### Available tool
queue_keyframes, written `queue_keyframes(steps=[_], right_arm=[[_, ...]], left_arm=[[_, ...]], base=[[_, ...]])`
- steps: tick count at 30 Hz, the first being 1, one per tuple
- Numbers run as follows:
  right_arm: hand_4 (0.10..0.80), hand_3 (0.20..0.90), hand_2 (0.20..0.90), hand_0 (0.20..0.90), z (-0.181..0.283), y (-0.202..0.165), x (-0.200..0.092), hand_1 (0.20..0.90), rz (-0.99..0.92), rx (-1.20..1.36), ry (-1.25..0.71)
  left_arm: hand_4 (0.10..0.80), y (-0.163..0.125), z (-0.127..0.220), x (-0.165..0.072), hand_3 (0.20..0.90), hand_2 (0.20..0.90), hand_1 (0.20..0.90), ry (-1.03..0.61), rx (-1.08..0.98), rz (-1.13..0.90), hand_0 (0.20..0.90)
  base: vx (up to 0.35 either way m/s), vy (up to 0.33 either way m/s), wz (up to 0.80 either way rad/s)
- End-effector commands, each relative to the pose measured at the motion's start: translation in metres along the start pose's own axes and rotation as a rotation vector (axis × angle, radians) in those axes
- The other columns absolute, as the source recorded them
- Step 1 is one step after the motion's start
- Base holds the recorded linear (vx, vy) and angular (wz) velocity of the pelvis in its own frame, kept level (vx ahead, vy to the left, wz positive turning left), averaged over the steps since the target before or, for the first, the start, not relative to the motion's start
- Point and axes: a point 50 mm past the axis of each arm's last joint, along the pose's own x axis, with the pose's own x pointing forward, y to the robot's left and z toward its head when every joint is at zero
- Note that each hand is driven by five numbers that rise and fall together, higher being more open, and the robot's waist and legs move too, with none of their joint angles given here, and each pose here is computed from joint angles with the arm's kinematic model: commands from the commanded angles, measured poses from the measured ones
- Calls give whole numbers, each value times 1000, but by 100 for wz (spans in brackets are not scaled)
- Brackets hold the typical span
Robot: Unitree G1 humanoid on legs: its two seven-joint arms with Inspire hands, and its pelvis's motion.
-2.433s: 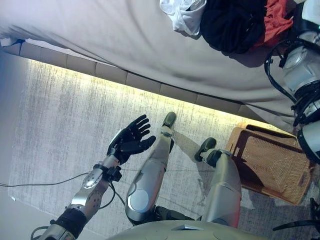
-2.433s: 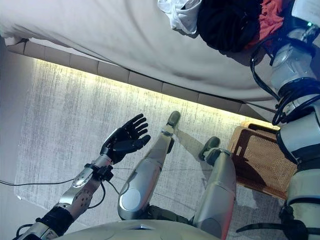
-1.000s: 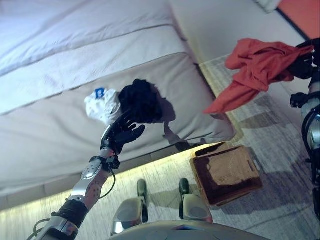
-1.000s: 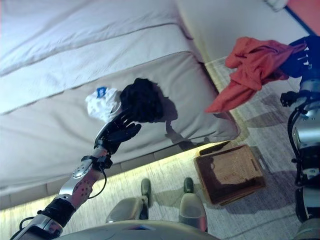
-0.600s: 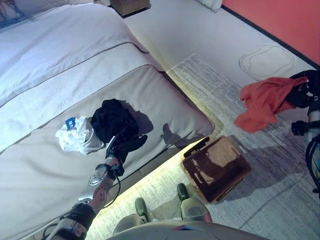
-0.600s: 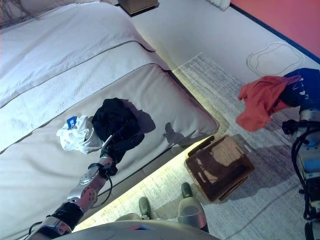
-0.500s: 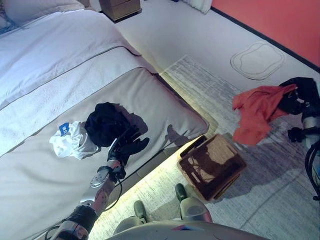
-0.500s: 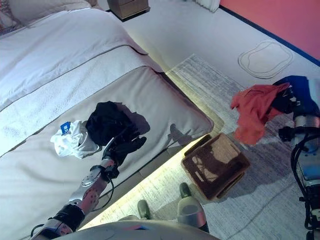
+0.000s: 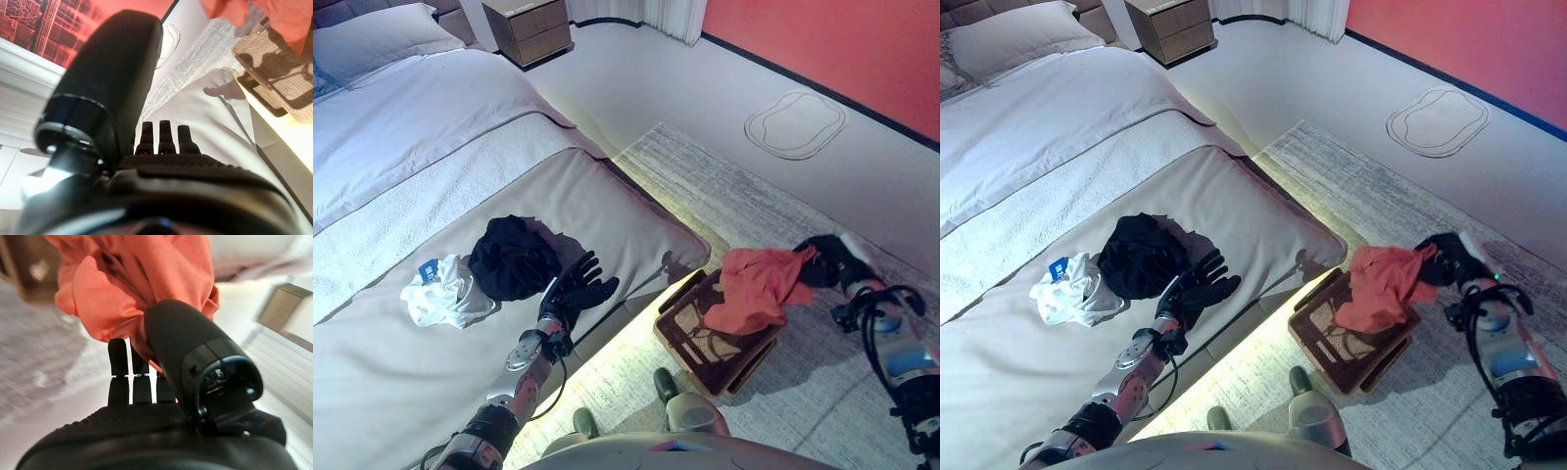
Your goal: Pick up the clothes from the bed and place them into the basket
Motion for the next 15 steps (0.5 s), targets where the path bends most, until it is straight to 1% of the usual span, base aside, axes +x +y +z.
queue_keyframes(steps=[1, 6, 15], right_arm=[[800, 900, 900, 900, 34, -40, 16, 900, -189, -72, -78], [800, 900, 900, 900, 43, -35, 23, 900, -217, -77, -73], [800, 900, 900, 900, 47, -34, 20, 900, -230, -87, -100]], left_arm=[[800, -13, 32, 16, 900, 900, 900, -130, 53, -71, 900], [800, -14, 32, 18, 900, 900, 900, -131, 54, -74, 900], [800, -12, 29, 15, 900, 900, 900, -128, 47, -69, 900]], base=[[0, 0, 0], [0, 0, 0], [0, 0, 1]])
